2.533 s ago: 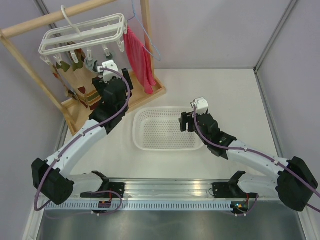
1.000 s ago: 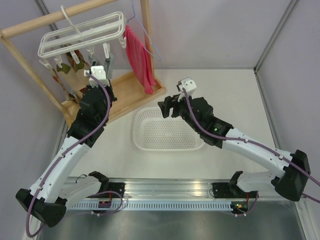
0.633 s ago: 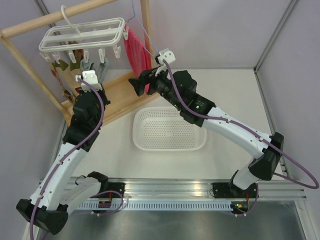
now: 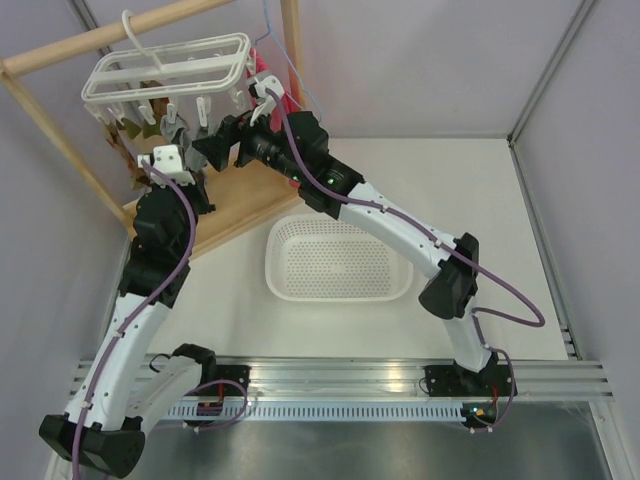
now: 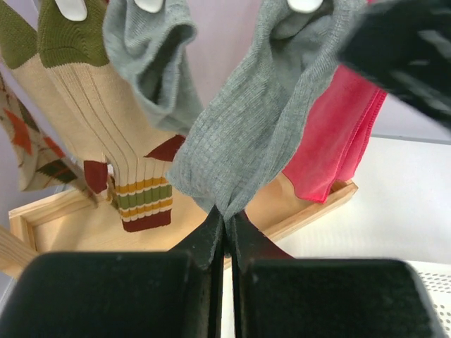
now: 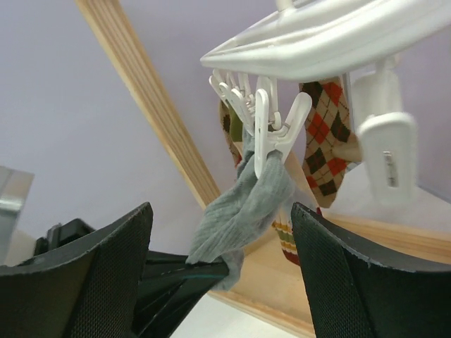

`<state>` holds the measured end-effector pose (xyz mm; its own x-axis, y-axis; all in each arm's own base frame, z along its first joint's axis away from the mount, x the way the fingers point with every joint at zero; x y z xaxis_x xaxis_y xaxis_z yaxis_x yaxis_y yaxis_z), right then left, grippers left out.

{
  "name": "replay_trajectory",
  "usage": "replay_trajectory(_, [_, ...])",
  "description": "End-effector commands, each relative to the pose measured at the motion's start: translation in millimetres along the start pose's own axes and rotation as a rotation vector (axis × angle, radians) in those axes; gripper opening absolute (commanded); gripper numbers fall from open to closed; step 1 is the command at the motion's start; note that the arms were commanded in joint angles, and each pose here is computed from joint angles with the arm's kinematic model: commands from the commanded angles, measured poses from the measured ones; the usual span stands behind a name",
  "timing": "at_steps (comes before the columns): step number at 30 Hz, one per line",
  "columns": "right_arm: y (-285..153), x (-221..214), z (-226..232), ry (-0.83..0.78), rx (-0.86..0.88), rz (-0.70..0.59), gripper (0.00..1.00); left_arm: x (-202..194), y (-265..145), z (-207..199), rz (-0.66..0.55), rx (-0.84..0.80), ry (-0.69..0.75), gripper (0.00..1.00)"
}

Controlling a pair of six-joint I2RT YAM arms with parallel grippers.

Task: Remove the socks clipped to the hanger

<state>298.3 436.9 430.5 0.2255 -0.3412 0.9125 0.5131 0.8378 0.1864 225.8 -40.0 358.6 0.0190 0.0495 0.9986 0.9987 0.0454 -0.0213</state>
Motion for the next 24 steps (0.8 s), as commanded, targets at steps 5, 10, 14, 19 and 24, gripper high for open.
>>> replay_trajectory(5, [23, 8, -5, -0.014, -0.041, -0.1, 0.84, 5, -2, -3, -0.03, -0.043, -0.057, 0.02])
replay_trajectory(10, [29, 11, -11, -0.045, -0.078, -0.152, 0.85, 4, -1, -3, -0.026, -0.054, -0.064, 0.02])
replay_trajectory(14, [35, 20, -11, -0.045, -0.05, -0.208, 0.86, 3, -1, -3, -0.023, -0.051, -0.065, 0.02])
replay_trajectory(19, [43, 18, -16, -0.026, -0.033, -0.246, 0.87, 3, -1, -3, -0.021, -0.054, -0.067, 0.02])
replay_trajectory(24, [48, 19, -23, 0.0, -0.011, -0.275, 0.85, 2, -1, -3, -0.019, -0.063, -0.073, 0.02])
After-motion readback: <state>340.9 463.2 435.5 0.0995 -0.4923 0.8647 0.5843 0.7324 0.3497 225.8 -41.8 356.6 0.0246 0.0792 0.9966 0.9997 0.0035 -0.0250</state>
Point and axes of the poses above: each gripper's point midway between its finger pads, its own y axis out along the fingers, its own z axis along the line the jaws close on, x = y × z, the point moved 10 cm from there along -y, back along the fingers, and after that the axes turned 2 degrees about y, right-handed, at the moved point
